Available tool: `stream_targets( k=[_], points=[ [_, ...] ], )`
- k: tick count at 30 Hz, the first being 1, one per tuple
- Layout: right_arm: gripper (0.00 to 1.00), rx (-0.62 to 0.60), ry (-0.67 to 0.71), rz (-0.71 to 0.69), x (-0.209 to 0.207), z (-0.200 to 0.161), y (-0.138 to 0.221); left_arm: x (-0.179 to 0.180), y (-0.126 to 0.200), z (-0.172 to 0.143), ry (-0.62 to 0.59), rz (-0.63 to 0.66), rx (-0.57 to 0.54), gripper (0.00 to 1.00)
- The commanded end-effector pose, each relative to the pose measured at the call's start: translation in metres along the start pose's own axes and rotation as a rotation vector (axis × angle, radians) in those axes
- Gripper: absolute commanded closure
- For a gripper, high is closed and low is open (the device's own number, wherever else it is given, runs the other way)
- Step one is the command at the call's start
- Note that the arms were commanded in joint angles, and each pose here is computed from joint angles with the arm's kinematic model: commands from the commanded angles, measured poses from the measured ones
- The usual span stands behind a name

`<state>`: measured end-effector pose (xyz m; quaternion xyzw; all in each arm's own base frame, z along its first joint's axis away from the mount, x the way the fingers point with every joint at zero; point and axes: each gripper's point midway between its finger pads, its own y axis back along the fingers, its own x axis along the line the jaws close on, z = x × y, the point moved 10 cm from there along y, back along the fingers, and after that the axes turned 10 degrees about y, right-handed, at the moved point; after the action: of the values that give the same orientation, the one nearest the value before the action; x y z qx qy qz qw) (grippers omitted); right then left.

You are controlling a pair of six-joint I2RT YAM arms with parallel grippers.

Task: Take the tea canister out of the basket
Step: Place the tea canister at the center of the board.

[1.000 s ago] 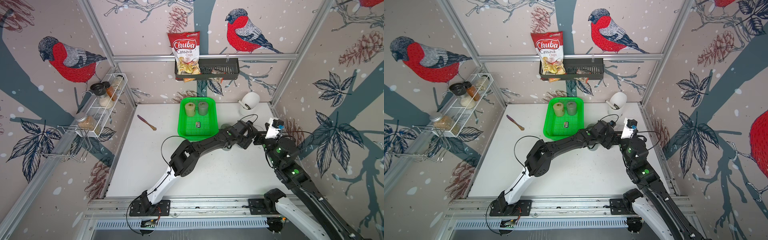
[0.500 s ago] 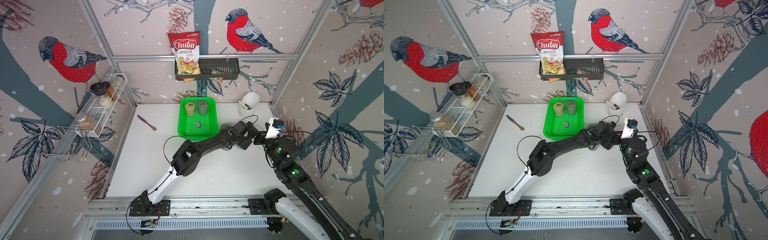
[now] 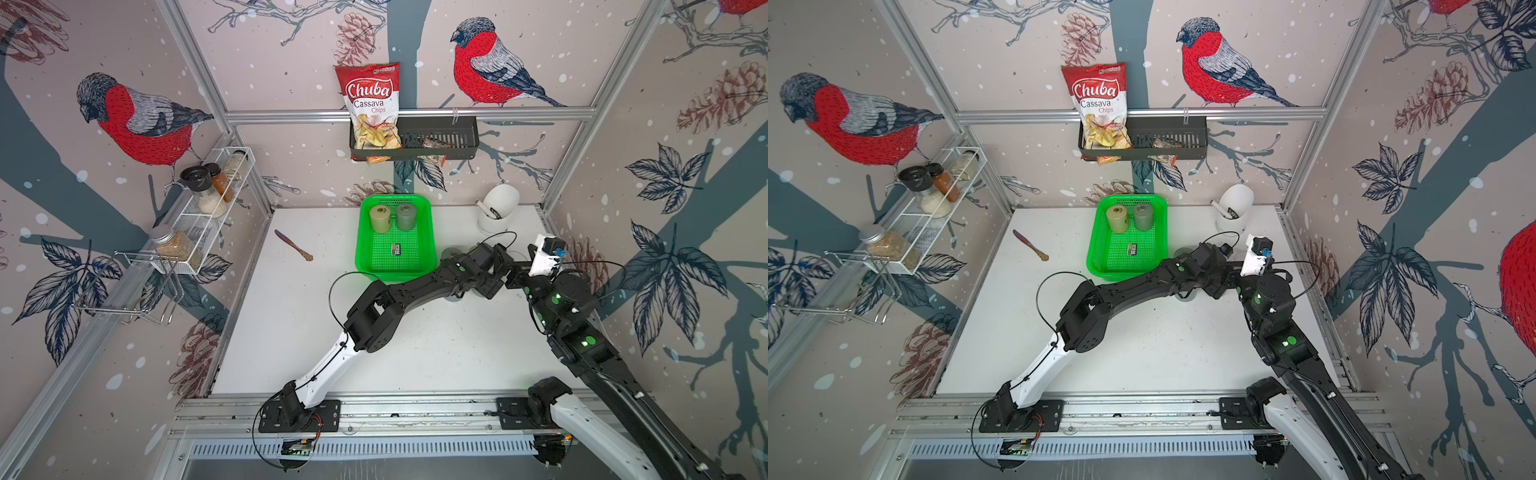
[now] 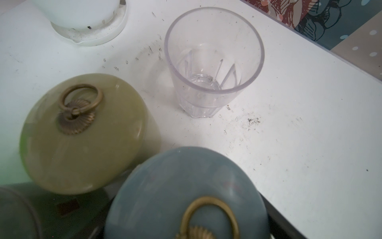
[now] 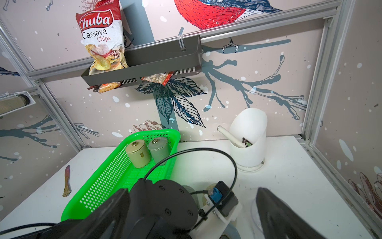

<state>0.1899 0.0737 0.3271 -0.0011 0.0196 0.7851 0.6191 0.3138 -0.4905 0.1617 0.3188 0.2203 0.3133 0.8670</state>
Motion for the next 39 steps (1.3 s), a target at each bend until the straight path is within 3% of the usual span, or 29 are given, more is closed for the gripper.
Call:
stream_targets(
  k=[1, 20, 39],
  points=[
    [0.0, -0.04, -0.004, 0.004, 0.0, 0.008, 0.001, -0.003, 0.0, 0.006, -0.005, -0.005, -0.035, 1.0],
    [0.0, -0.034, -0.006, 0.011, 0.0, 0.006, 0.001, -0.001, -0.007, 0.002, -0.018, 0.027, -0.011, 0.99],
    [0.0, -0.031, -0.006, 0.011, 0.0, 0.006, 0.0, 0.001, -0.011, -0.003, -0.031, 0.04, 0.007, 0.55]
  ],
)
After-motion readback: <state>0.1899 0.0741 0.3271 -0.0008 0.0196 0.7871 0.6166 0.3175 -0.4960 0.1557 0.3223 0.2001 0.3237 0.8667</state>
